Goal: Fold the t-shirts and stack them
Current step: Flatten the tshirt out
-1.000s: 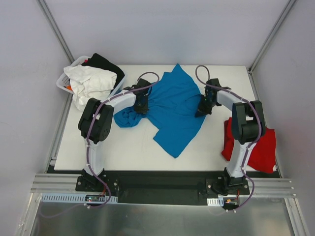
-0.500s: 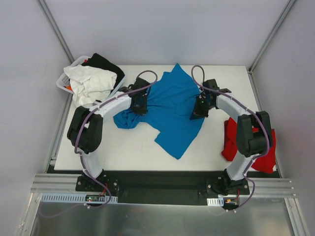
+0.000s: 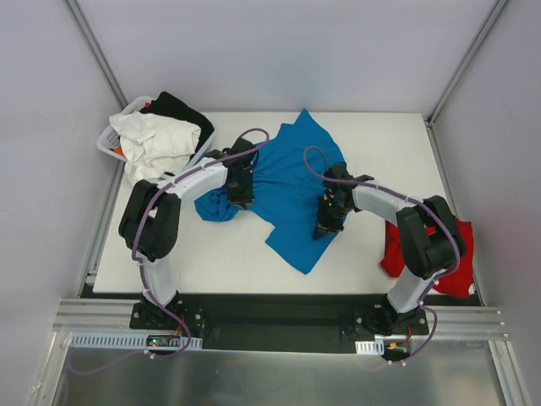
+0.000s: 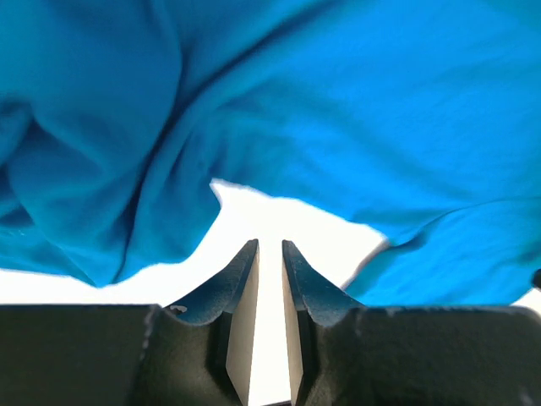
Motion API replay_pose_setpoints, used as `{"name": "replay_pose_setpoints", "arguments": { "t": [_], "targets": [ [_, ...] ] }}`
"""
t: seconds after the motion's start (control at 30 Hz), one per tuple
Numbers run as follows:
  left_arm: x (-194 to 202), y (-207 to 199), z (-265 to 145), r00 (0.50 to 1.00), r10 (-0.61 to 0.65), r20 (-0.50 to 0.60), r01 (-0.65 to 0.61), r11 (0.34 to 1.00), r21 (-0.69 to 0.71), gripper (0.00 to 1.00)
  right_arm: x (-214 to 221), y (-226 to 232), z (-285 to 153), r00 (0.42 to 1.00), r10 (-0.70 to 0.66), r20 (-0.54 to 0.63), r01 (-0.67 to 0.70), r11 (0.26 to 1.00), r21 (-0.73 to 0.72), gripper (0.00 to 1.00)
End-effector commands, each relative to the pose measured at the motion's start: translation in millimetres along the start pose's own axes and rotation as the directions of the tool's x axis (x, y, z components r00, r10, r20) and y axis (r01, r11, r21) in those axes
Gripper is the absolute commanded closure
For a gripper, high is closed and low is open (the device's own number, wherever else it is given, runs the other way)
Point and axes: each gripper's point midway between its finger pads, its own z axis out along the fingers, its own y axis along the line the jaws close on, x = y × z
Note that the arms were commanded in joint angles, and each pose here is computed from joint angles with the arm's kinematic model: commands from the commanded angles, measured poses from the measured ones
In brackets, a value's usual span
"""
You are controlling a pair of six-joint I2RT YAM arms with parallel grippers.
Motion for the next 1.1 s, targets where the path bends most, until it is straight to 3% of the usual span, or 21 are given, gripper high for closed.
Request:
{"name": "replay_pose_setpoints", "arguments": {
  "t": [0.0,0.3,0.7,0.9,1.07],
  "targets": [
    [38.6,13.3,-0.4,0.994,-0.042,-0.103,0.039,0.999,-0.024,0.84,3.6,3.9,8.0,1.0,0.006,0.024,-0.006,1.0,0.012,0.99],
    [41.4,22.3,-15.5,0.998,0.013,-0.057,-0.015,0.999,-0.033,0.83,53.9,-24.3,3.5,0.999,0.05,0.004,-0.05,0.997,0.055,0.99],
    [39.8,15.6,-26.0,0.999,0.007,-0.04,-0.007,1.0,0.003,0.83,80.2,-47.4,-28.9,0.997,0.069,0.042,-0.074,0.988,0.134,0.99],
    [34.9,11.0,-32.2,1.0,0.012,-0.02,-0.012,1.0,0.02,0.84,54.9,-12.6,-44.3,0.995,0.022,0.093,-0.028,0.998,0.064,0.99],
    [23.2,7.2,-43.1,0.999,-0.009,0.039,0.008,1.0,0.016,0.83,32.5,21.9,-23.0,0.996,-0.062,0.069,0.056,0.995,0.08,0.99]
  ]
}}
